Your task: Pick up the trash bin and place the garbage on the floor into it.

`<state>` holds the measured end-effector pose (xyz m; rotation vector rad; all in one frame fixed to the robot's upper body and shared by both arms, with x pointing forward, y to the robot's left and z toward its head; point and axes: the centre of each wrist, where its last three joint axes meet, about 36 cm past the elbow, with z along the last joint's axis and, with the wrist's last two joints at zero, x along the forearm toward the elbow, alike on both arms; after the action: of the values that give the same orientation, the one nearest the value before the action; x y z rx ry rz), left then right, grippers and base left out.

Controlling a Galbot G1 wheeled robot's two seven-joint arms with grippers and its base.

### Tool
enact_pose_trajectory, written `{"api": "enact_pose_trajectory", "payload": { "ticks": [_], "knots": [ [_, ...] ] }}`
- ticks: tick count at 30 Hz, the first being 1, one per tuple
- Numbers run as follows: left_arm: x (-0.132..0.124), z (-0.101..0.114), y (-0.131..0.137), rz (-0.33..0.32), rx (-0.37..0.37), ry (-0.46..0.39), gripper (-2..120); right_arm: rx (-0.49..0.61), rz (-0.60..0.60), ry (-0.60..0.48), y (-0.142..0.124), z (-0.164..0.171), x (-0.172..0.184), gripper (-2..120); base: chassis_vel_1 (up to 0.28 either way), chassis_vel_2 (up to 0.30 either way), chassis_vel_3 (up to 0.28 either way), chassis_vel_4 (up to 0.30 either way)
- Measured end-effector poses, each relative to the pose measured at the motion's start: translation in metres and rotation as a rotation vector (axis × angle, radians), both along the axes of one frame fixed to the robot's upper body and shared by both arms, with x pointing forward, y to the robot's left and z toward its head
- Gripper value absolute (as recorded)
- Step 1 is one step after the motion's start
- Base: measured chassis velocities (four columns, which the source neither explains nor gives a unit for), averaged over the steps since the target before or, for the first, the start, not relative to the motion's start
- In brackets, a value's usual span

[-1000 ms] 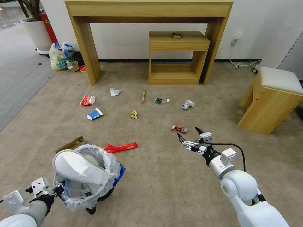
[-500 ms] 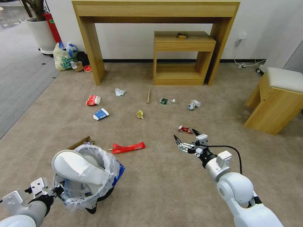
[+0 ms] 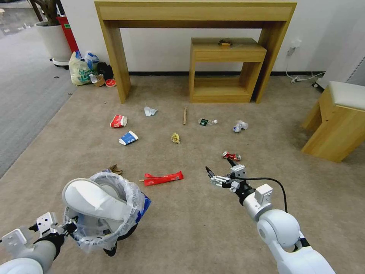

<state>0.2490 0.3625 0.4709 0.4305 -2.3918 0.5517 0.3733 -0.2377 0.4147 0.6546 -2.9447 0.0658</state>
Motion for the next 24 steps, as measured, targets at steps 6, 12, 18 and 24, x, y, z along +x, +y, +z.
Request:
{"api": "enact_pose_trajectory", "payload": {
  "ticks": [6, 12, 18, 24],
  "knots": [
    [0.0, 0.0, -0.001, 0.002, 0.0, 0.002, 0, 0.002, 0.003, 0.002, 0.003, -0.002, 0.0, 100, 0.141, 0.151, -0.124, -0.137],
    [0.0, 0.001, 0.002, 0.007, 0.006, 0.0, 0, 0.003, 0.009, 0.005, 0.008, -0.004, -0.001, 100, 0.142, 0.145, -0.146, -0.137],
    [0.0, 0.002, 0.002, 0.011, 0.004, 0.0, 0, 0.004, 0.02, 0.01, 0.013, -0.007, -0.002, 100, 0.132, 0.139, -0.141, -0.133],
    [0.0, 0.001, 0.003, 0.011, 0.004, 0.0, 0, 0.003, 0.021, 0.012, 0.013, -0.007, -0.002, 100, 0.137, 0.135, -0.142, -0.138]
  ]
}}
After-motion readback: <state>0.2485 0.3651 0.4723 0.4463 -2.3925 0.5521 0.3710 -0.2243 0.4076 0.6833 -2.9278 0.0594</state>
